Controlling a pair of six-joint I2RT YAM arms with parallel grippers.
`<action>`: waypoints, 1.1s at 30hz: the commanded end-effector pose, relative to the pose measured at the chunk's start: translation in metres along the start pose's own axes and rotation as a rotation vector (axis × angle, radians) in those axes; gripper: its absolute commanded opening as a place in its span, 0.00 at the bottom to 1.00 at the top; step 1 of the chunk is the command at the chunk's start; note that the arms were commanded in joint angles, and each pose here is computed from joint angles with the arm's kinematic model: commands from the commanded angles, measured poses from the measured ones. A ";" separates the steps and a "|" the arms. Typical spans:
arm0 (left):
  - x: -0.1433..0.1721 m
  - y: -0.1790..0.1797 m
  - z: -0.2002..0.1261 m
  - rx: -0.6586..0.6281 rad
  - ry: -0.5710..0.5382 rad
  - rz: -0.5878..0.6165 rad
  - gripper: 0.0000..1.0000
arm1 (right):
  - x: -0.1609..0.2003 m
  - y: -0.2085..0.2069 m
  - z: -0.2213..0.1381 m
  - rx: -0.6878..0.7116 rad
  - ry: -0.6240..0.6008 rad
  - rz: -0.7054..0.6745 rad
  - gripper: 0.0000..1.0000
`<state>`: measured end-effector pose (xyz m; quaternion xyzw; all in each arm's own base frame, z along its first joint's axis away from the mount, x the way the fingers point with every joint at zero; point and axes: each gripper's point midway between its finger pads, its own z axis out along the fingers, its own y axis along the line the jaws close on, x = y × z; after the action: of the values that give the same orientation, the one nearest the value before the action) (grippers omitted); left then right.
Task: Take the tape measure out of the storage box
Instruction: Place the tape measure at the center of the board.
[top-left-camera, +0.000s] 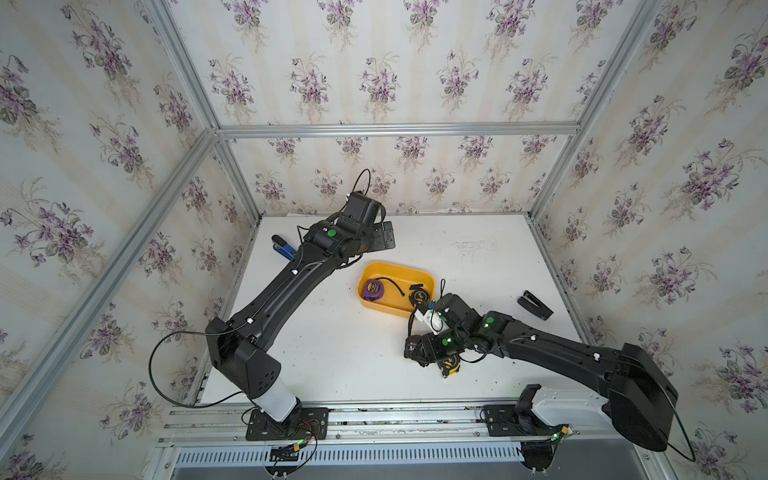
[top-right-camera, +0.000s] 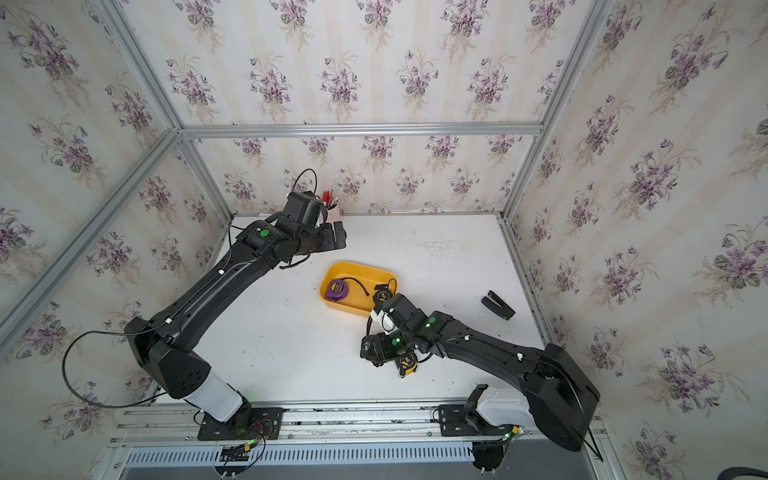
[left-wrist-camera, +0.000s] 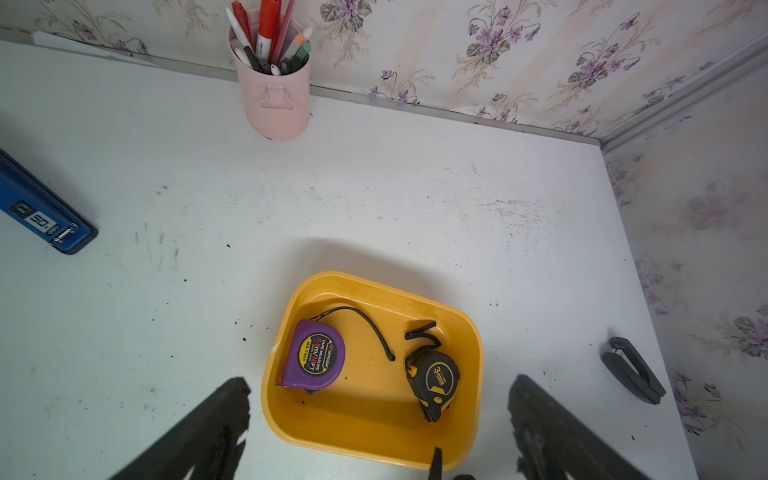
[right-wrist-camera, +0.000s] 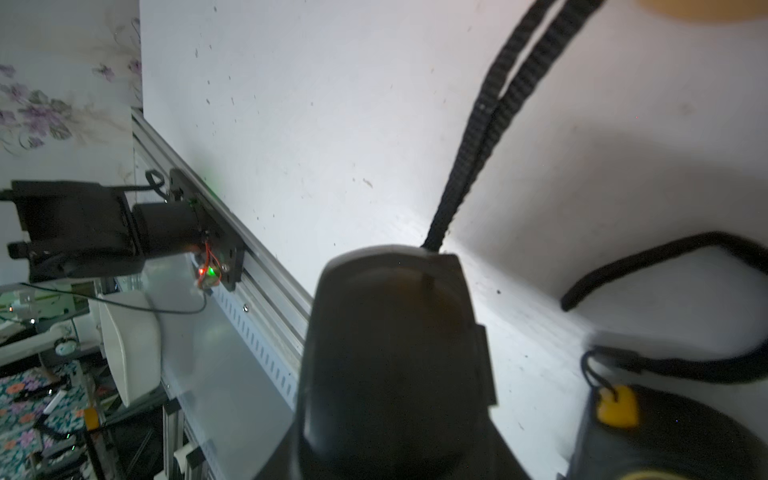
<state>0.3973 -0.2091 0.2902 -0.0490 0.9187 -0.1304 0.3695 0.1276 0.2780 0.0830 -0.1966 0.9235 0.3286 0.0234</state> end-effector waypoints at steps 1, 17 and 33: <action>0.008 0.008 0.006 -0.048 0.030 0.041 1.00 | 0.005 0.007 0.010 -0.045 0.069 -0.052 0.23; 0.033 0.017 0.025 -0.078 0.106 0.031 1.00 | -0.001 -0.011 0.044 0.010 0.149 -0.082 0.25; 0.039 0.021 0.034 -0.097 0.122 0.038 1.00 | 0.008 -0.038 0.043 0.116 0.120 -0.024 0.51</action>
<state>0.3912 -0.2036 0.2342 -0.0425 0.9462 -0.0852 0.3092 0.1288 0.2952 0.0399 -0.2497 0.9152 0.3160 -0.0147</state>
